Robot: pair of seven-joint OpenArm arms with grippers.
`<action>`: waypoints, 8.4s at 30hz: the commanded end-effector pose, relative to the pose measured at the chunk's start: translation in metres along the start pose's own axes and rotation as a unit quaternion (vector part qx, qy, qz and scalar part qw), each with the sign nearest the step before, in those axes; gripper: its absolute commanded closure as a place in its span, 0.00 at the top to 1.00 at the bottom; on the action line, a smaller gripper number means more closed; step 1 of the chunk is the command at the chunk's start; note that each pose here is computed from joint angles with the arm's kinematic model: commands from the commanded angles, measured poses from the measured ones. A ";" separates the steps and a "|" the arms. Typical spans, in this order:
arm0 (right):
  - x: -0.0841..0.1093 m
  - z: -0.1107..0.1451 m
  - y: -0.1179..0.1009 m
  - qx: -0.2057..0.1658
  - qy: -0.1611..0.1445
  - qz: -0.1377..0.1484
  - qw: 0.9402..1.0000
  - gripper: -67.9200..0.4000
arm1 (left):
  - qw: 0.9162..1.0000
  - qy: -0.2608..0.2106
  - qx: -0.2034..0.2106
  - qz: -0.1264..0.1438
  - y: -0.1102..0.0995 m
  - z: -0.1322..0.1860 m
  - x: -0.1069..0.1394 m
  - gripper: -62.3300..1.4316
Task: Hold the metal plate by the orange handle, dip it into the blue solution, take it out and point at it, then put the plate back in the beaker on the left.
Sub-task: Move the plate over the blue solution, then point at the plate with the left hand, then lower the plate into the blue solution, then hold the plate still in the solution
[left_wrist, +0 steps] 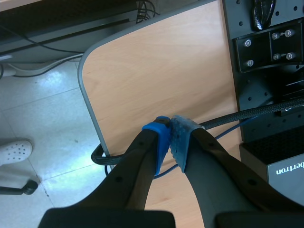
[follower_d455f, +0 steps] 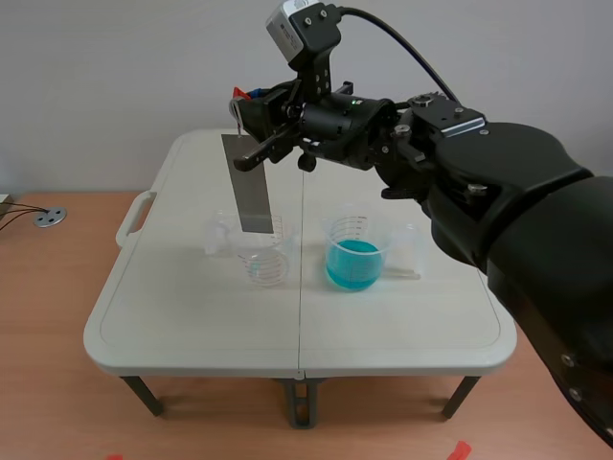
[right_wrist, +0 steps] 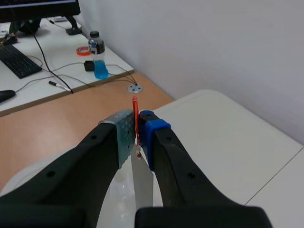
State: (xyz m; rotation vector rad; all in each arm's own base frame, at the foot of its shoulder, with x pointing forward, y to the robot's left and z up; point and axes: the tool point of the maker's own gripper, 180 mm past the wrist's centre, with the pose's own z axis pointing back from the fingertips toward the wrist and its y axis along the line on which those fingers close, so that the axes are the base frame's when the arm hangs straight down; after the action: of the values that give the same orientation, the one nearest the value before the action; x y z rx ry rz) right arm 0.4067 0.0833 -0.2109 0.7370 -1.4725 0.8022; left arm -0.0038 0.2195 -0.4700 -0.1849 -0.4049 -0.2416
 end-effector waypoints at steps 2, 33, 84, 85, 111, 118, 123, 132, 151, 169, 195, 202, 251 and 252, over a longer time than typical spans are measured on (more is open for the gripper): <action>0.024 0.002 -0.004 -0.002 -0.032 0.013 0.999 0.02 | 1.000 -0.008 -0.006 0.000 -0.004 0.001 0.004 0.05; 0.113 0.094 0.003 -0.050 -0.073 0.154 0.984 0.02 | 0.943 -0.313 0.010 -0.116 0.027 0.032 0.255 0.05; 0.100 0.146 -0.030 -0.104 -0.037 0.155 0.982 0.02 | 0.845 -0.409 -0.107 -0.328 -0.154 -0.019 0.436 0.05; 0.099 0.146 -0.030 -0.104 -0.037 0.156 0.982 0.02 | 0.845 -0.410 -0.103 -0.327 -0.153 -0.019 0.438 0.05; 0.099 0.146 -0.030 -0.104 -0.035 0.157 0.981 0.02 | 0.833 -0.438 -0.093 -0.326 -0.155 -0.029 0.469 0.05; 0.099 0.146 -0.030 -0.104 -0.035 0.157 0.982 0.02 | 0.833 -0.437 -0.093 -0.326 -0.155 -0.029 0.469 0.05; 0.098 0.146 -0.030 -0.105 -0.034 0.156 0.982 0.02 | 0.833 -0.438 -0.091 -0.325 -0.152 -0.030 0.466 0.05; 0.098 0.146 -0.030 -0.105 -0.034 0.156 0.982 0.02 | 0.834 -0.468 -0.067 -0.284 -0.099 -0.011 0.450 0.05; 0.096 0.146 -0.031 -0.106 -0.025 0.157 0.982 0.02 | 0.926 -0.316 0.051 -0.201 0.068 0.025 0.262 0.05; 0.084 0.148 -0.040 -0.114 -0.034 0.133 0.984 0.02 | 0.994 -0.085 0.034 -0.065 0.028 -0.018 0.030 0.05; 0.031 0.133 -0.054 -0.124 -0.021 0.084 0.988 0.02 | 0.997 0.063 0.031 0.010 -0.003 -0.015 -0.095 0.05; 0.009 0.123 -0.054 -0.114 -0.010 0.065 0.991 0.02 | 0.998 0.061 0.031 0.011 -0.003 -0.016 -0.095 0.05; -0.047 0.131 -0.057 -0.114 0.030 0.038 0.992 0.02 | 0.998 0.059 0.032 0.010 -0.002 -0.017 -0.092 0.05; -0.047 0.131 -0.057 -0.114 0.030 0.038 0.992 0.02 | 0.998 0.059 0.032 0.010 -0.002 -0.017 -0.092 0.05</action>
State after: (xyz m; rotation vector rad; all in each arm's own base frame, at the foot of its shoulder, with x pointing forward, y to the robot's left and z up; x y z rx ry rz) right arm 0.3791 -0.0567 -0.2660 0.4882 -1.4920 0.6894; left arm -0.0816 0.2321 -0.5247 -0.1064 -0.2846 -0.2168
